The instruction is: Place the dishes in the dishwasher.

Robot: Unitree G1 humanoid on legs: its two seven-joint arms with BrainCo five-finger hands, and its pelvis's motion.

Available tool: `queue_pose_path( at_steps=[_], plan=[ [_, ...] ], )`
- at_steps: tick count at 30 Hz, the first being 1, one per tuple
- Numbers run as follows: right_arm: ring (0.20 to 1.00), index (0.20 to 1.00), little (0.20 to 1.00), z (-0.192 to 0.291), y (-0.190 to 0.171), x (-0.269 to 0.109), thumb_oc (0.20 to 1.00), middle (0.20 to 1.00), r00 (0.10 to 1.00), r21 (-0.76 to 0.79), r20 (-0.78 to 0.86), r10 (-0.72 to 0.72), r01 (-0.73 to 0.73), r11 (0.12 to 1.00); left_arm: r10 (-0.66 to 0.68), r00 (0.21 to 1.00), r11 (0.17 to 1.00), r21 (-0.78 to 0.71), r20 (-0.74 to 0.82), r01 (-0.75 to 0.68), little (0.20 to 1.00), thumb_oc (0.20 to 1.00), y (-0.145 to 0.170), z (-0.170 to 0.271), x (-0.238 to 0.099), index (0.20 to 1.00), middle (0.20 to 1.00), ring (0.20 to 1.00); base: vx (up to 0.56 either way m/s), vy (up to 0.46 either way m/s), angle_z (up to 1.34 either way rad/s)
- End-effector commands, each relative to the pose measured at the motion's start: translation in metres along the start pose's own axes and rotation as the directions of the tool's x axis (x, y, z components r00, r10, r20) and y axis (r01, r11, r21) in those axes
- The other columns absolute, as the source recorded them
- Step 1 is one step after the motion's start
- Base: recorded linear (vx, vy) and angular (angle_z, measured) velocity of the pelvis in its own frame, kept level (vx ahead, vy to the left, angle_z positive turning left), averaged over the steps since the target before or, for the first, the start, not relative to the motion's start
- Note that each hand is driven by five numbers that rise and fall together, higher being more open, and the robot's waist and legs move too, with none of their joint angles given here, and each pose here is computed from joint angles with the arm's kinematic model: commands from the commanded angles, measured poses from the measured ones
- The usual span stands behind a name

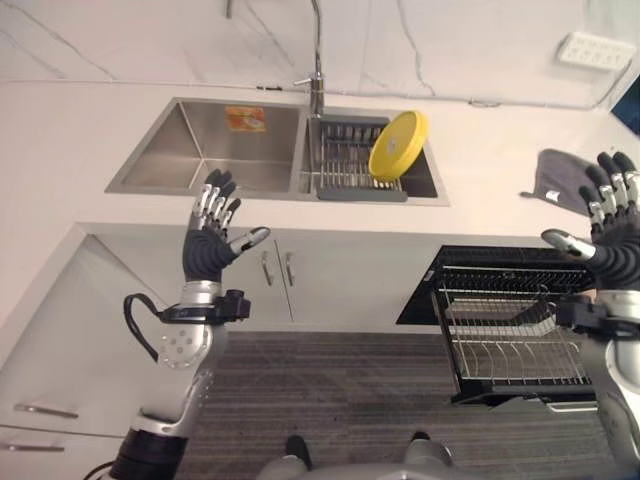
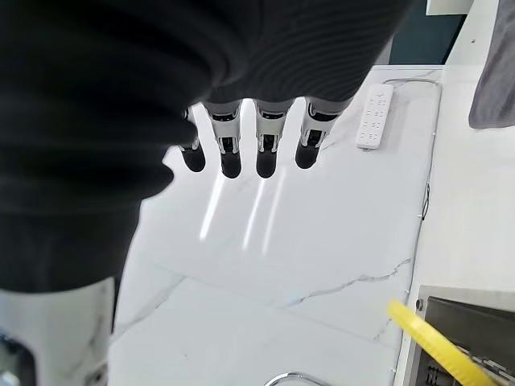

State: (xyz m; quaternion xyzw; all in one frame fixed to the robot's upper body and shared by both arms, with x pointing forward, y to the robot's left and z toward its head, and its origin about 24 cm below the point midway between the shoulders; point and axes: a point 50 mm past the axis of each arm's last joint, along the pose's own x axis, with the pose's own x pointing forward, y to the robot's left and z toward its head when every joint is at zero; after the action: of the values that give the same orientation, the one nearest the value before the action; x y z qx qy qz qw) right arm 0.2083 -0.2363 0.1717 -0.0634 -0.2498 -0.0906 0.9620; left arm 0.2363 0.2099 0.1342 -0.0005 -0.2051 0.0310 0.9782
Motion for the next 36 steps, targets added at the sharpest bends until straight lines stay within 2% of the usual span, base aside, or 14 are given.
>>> queue_pose_path(
  at_steps=[1,6,9,18,29,36],
  plan=[
    [1.000,1.000,1.000,0.023,-0.011,0.022,1.000,1.000,0.987,-0.042,0.163,0.001,0.006,0.999,-0.001,0.993,1.000,-0.014,0.120,0.003,1.000,1.000,0.000,0.025,0.005,1.000,1.000,1.000,0.04,0.088,-0.56],
    [1.000,1.000,1.000,0.020,-0.022,0.020,1.000,1.000,0.986,-0.053,0.162,-0.028,0.037,0.998,-0.031,0.992,0.999,-0.034,0.123,0.035,1.000,1.000,-0.011,0.020,0.006,1.000,1.000,1.000,0.05,-0.105,0.27],
    [1.000,1.000,1.000,0.018,-0.013,0.029,1.000,1.000,0.987,-0.089,0.164,-0.009,0.023,0.996,-0.027,0.995,0.998,-0.059,0.094,0.033,1.000,1.000,-0.018,0.012,0.007,1.000,1.000,1.000,0.13,-0.195,0.30],
    [1.000,1.000,1.000,0.013,-0.019,0.023,1.000,1.000,0.992,-0.112,0.118,0.045,-0.031,0.993,-0.006,1.000,0.992,-0.125,0.023,0.009,1.000,1.000,-0.010,0.001,-0.005,1.000,1.000,1.000,0.05,-0.158,-0.13],
    [1.000,1.000,1.000,0.021,-0.014,0.027,1.000,1.000,0.982,-0.129,0.127,0.139,-0.123,0.984,0.020,1.000,0.995,-0.100,0.019,-0.018,1.000,1.000,-0.005,-0.002,-0.015,1.000,1.000,1.000,0.20,0.177,-0.20],
    [1.000,1.000,1.000,0.023,-0.013,0.027,1.000,1.000,0.983,-0.114,0.149,0.110,-0.093,0.989,-0.009,0.998,0.997,-0.079,0.057,0.013,1.000,1.000,-0.008,0.005,-0.005,1.000,1.000,1.000,0.16,0.218,-0.18]
  ],
)
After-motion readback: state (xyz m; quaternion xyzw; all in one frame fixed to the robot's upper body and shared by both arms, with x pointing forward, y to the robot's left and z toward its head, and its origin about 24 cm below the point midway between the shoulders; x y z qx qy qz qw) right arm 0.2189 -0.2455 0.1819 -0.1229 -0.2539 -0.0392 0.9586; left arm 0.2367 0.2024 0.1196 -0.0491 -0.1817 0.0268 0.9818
